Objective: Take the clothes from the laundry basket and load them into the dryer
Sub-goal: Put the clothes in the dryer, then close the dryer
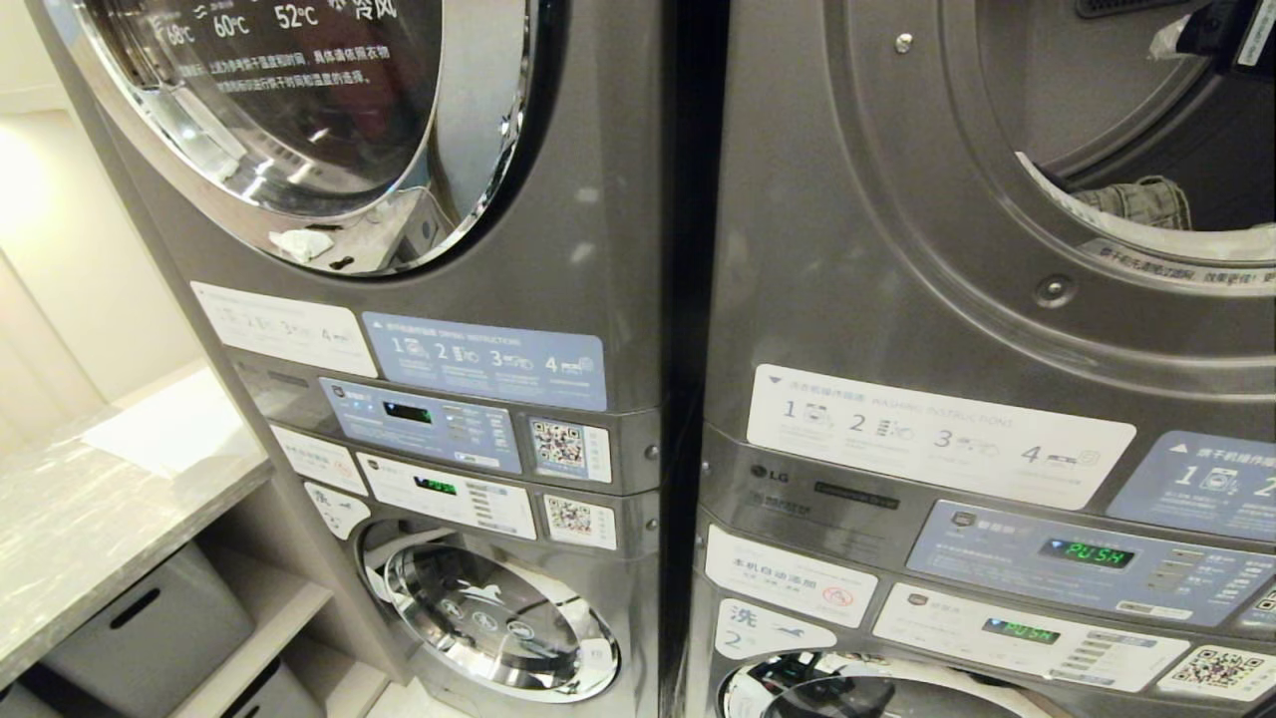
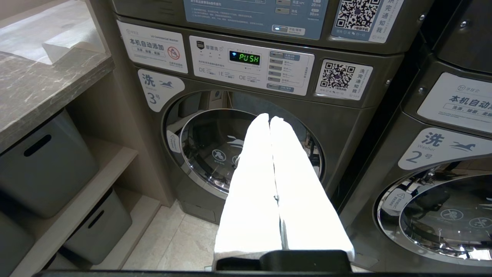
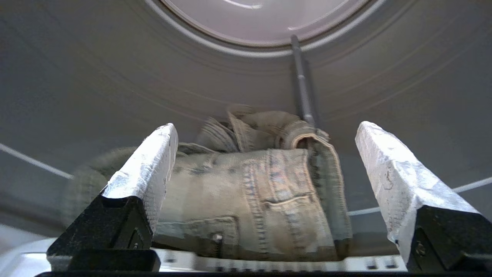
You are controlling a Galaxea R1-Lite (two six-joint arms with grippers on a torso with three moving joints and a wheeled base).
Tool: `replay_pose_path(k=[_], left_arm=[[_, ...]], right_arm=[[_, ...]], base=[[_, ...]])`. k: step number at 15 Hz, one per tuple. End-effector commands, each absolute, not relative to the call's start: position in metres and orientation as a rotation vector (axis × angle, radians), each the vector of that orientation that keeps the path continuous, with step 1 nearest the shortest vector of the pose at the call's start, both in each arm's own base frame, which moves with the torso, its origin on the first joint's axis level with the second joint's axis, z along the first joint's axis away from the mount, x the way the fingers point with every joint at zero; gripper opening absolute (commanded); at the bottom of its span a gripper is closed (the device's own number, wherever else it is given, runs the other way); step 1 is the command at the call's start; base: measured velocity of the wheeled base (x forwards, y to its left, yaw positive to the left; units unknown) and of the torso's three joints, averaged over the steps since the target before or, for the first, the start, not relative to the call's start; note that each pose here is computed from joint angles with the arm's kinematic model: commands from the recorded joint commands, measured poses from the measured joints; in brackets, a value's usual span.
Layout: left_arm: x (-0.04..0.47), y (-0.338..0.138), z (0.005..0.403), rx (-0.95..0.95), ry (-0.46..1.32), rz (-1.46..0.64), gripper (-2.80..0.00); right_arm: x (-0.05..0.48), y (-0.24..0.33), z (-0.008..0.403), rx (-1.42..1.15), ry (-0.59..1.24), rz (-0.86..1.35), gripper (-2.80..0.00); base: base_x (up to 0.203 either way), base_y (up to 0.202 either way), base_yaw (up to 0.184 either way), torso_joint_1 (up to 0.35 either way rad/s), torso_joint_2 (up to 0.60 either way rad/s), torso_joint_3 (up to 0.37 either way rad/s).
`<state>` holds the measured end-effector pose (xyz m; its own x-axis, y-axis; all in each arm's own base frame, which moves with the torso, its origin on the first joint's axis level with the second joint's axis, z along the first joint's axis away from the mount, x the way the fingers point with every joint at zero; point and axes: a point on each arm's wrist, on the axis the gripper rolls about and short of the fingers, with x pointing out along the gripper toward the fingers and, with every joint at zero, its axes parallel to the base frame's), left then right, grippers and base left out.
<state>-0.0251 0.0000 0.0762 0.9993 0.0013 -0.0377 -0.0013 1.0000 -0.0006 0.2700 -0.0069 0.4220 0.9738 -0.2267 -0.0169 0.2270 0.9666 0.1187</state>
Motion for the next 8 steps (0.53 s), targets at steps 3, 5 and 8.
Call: replay_pose_path(k=[3,5,8], left_arm=[[-0.025,0.000,0.076,0.000,0.037,0.002,-2.80],[-0.025,0.000,0.076,-0.002,0.037,0.002,-2.80],[-0.025,0.000,0.076,-0.002,0.038,0.002,-2.80]], right_arm=[[0.226,-0.006,0.438,0.148,-0.056,-0.214,-2.80],[0.199,-0.005,0.447,0.152,-0.100,-0.188,-2.80],[0.146,-0.004,0.447,0.152,-0.138,-0.163,-2.80]], base=[[0.000,0.000,0.000,0.000,0.00,0.000],[0.000,0.000,0.000,0.000,0.00,0.000],[0.000,0.000,0.000,0.000,0.00,0.000]])
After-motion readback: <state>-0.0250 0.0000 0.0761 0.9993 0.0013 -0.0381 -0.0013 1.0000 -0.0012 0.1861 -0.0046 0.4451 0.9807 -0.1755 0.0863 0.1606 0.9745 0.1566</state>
